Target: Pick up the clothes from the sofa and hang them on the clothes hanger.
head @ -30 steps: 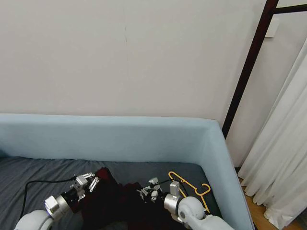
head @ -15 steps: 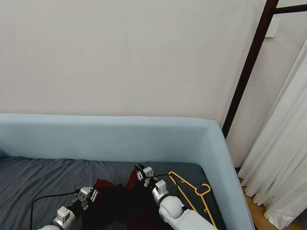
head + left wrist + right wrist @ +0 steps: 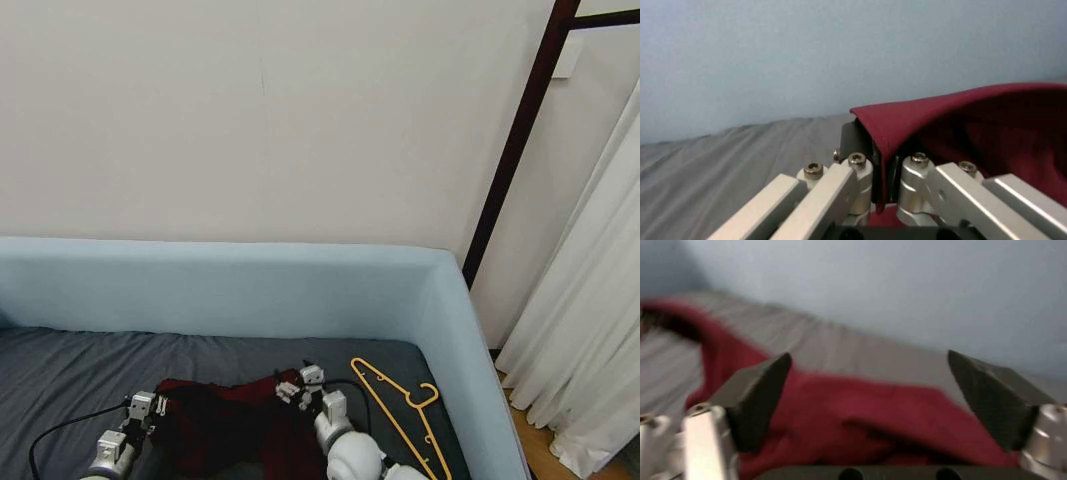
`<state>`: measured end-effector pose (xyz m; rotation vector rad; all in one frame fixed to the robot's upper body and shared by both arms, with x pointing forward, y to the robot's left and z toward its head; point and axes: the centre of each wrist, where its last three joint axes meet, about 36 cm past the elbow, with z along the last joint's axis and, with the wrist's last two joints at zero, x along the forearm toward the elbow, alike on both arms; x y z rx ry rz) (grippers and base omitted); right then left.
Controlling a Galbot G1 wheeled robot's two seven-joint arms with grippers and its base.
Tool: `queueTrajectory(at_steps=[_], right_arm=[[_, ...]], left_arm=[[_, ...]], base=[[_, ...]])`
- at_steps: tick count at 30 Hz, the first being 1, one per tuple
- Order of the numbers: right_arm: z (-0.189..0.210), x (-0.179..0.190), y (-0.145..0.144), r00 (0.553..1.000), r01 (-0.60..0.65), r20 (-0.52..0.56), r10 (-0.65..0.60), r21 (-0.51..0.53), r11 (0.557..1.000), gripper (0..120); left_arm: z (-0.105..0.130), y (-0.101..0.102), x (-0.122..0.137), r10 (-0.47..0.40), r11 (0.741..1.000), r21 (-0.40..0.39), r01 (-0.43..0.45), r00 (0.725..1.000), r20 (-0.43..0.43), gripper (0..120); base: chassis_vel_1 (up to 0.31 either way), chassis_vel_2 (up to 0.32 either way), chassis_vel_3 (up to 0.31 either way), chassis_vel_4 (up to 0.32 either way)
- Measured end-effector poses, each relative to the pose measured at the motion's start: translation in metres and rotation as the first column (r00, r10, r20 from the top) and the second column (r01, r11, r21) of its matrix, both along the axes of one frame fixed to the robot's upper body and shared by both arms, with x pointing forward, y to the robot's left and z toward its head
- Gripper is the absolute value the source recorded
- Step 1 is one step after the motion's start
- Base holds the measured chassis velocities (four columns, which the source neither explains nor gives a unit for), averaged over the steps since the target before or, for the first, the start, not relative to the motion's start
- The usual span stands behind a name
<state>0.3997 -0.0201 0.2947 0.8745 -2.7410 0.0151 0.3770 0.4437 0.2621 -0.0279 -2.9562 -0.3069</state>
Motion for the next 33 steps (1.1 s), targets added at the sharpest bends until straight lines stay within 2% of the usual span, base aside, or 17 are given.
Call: queueTrajectory(at_steps=[5,15,21,25,33], right_arm=[[-0.031,-0.024,0.012,0.999,-0.03,0.006,0.031,-0.109,0.994,100],[-0.064,-0.048,0.038,0.997,0.049,0.071,-0.038,-0.163,0.985,100],[-0.072,-0.056,0.055,0.992,0.092,0.099,-0.077,-0.164,0.982,100],[-0.075,-0.053,0.071,0.986,0.133,0.114,-0.119,-0.123,0.983,100],[-0.085,-0.046,0.092,0.976,0.186,0.125,-0.178,-0.057,0.981,100]], left_arm=[[0.009,-0.012,0.002,-0.022,1.0,-0.022,0.022,0.999,0.032,1],[0.035,-0.038,0.005,-0.058,0.995,-0.076,0.065,0.995,0.086,1],[0.051,-0.047,0.006,-0.073,0.991,-0.103,0.085,0.991,0.112,1],[0.062,-0.053,0.005,-0.081,0.988,-0.123,0.098,0.987,0.139,1],[0.066,-0.061,0.006,-0.091,0.981,-0.158,0.117,0.983,0.162,1]], base=[[0.0,0.0,0.0,0.0],[0.0,0.0,0.0,0.0],[0.0,0.0,0.0,0.0],[0.0,0.0,0.0,0.0],[0.0,0.0,0.0,0.0]])
